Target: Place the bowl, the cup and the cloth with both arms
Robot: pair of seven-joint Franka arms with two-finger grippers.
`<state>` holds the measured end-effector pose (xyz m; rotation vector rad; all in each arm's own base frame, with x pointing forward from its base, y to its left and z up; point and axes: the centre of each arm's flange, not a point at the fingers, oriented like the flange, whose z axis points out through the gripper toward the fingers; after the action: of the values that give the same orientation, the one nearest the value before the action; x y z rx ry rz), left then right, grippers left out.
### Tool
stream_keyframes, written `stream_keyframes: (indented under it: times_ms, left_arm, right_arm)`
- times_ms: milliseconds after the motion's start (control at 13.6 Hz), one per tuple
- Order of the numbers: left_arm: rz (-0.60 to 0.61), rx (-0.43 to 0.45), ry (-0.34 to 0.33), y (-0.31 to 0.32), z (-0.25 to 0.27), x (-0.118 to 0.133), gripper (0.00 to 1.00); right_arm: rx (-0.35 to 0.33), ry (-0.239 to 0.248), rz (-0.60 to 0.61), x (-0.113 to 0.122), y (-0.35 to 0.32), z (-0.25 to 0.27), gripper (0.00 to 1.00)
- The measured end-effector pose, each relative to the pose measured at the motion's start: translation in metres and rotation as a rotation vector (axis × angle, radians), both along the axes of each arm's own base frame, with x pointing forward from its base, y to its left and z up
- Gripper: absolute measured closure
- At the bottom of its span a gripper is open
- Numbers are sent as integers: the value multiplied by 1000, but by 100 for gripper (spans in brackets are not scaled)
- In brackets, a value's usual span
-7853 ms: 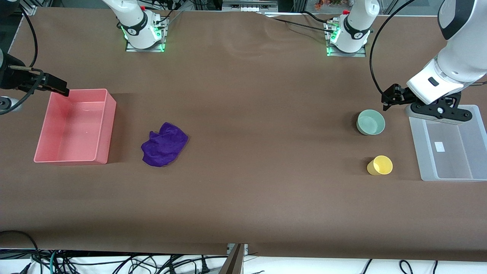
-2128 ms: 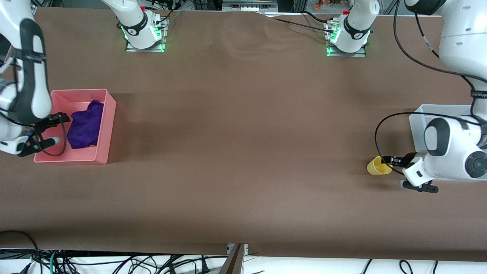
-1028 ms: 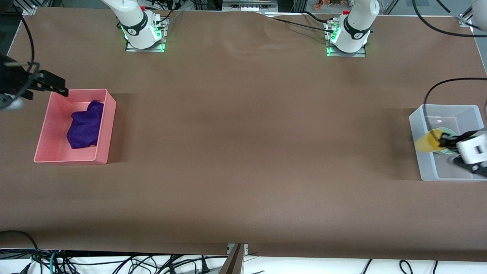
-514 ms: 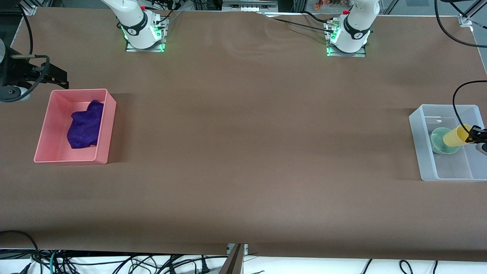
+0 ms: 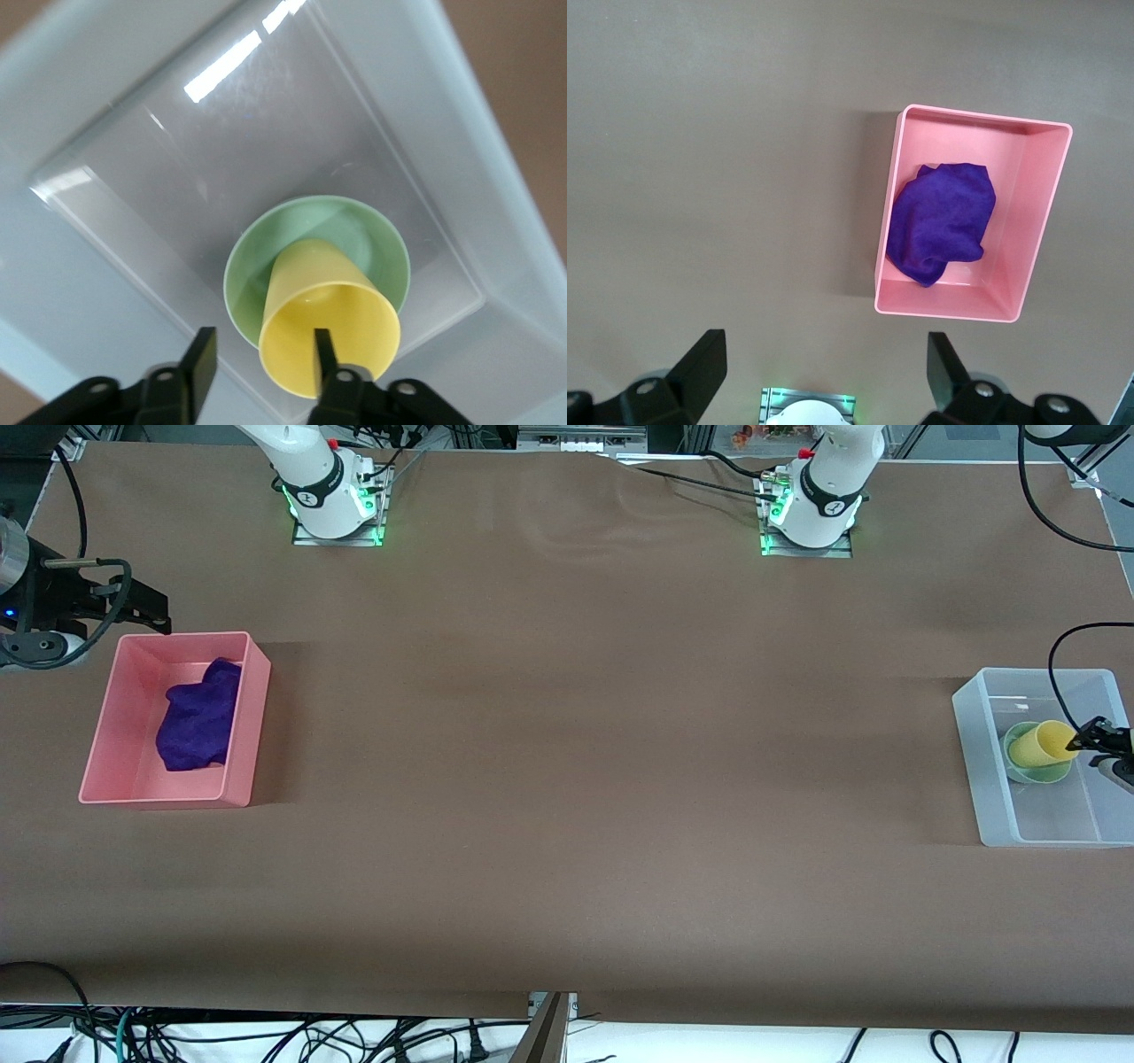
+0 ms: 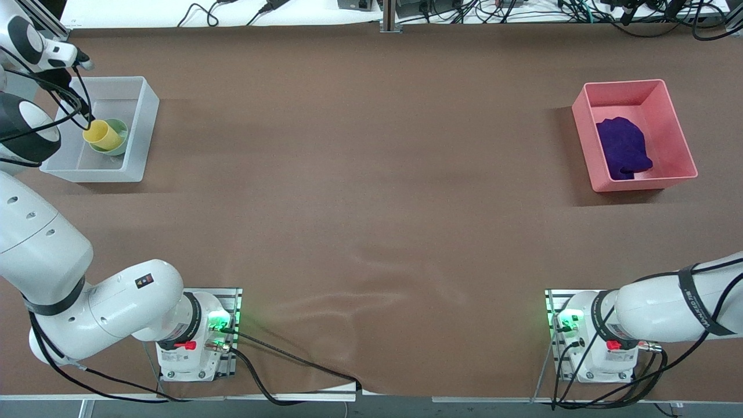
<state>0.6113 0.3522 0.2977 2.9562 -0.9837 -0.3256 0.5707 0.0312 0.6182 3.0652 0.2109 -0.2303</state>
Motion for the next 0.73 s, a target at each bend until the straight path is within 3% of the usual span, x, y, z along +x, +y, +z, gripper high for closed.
stream_keyframes:
  times_ms: [294,514,734]
  left_arm:
    - [-33,-8,-46,-105,118,28,1]
    - [71,-10,-46,-205,168,35,0]
    - [259,2,12,-293,172,34,0]
  right_arm:
    - [0,-4,0,1,0,0,0]
    - [0,-6,0,1,0,1,0]
    - [1,-9,1,1,0,1,0]
